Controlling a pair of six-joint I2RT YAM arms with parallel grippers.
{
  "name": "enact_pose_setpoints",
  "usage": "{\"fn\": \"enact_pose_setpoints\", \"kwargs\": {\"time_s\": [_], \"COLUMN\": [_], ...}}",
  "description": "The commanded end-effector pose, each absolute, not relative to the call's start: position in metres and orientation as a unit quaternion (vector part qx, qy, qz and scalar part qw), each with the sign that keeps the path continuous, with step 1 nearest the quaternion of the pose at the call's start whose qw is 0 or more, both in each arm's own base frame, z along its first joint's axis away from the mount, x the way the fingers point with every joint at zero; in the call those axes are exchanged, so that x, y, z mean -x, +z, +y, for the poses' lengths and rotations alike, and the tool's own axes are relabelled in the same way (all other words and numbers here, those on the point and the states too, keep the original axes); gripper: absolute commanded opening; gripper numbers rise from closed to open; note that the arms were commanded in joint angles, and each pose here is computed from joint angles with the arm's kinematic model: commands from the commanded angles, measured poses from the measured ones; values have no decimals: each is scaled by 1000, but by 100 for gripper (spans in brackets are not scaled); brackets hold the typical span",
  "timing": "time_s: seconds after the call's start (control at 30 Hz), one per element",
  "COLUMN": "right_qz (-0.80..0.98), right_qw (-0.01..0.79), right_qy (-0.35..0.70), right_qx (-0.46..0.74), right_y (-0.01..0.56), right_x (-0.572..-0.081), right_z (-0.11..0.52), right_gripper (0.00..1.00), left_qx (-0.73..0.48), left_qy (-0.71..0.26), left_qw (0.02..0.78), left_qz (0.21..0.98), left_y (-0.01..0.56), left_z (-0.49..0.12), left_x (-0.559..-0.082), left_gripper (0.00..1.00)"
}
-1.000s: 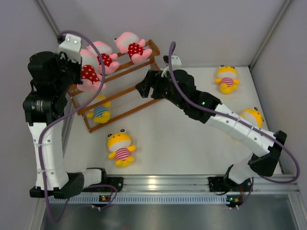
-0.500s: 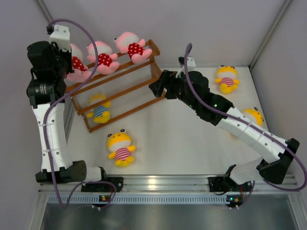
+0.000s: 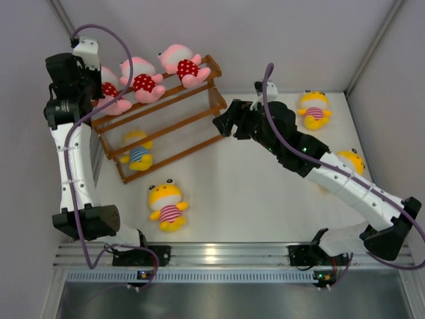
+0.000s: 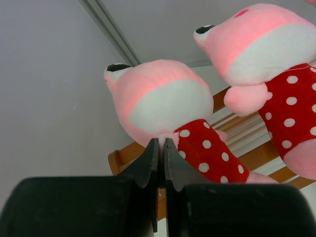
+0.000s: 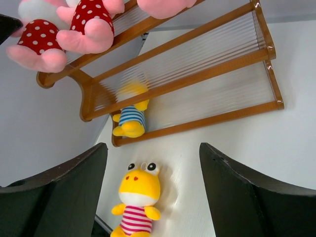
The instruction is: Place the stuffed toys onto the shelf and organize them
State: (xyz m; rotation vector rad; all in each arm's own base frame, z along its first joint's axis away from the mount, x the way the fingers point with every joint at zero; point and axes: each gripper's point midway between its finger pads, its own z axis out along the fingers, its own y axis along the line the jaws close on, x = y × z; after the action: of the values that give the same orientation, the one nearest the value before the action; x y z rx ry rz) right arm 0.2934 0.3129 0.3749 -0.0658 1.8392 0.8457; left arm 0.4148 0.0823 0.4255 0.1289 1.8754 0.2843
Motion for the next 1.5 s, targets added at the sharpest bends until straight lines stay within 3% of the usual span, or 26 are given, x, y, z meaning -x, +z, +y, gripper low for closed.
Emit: {"fn": "enact_pose_setpoints", "kwargs": {"time_s": [0.0,0.27,0.4,0.43,0.53,0.67,1.07,1.23,1.47], "right_qz": [742,741,739,739,738,738,741,775,805], "right_qw": [557,559,563,563,563,563,558,544,532], "right_qy": [373,372,370,369,371,372,373,319,243], "right_qx": [10,6,4,3,3,4,7,21,-101], "right_y": [404,406,409,409,410,411,409,389,343], "right_x": [-291,-289,-287,-287,-287,-286,-285,-293,-352], "right_z": [300,295,292,291,291,291,292,278,157], "right_gripper": [75,76,75,75,76,76,76,79,82], "left_qx": [-50,-35,-27,-25,-21,-15,-4,-15,-57], "left_qy": [118,119,122,121,121,125,151,150,113], "left_qw": [607,570,566,568,573,584,611,620,612], "left_qz": [785,812,815,814,810,802,777,770,781], "left_y": [433,394,391,392,397,410,441,449,446], "left_z": [90,106,109,109,108,107,107,101,73], "left_x": [-427,-428,-424,-423,-421,-414,-383,-372,-334], "left_gripper": [2,6,28,38,50,58,70,72,73]}}
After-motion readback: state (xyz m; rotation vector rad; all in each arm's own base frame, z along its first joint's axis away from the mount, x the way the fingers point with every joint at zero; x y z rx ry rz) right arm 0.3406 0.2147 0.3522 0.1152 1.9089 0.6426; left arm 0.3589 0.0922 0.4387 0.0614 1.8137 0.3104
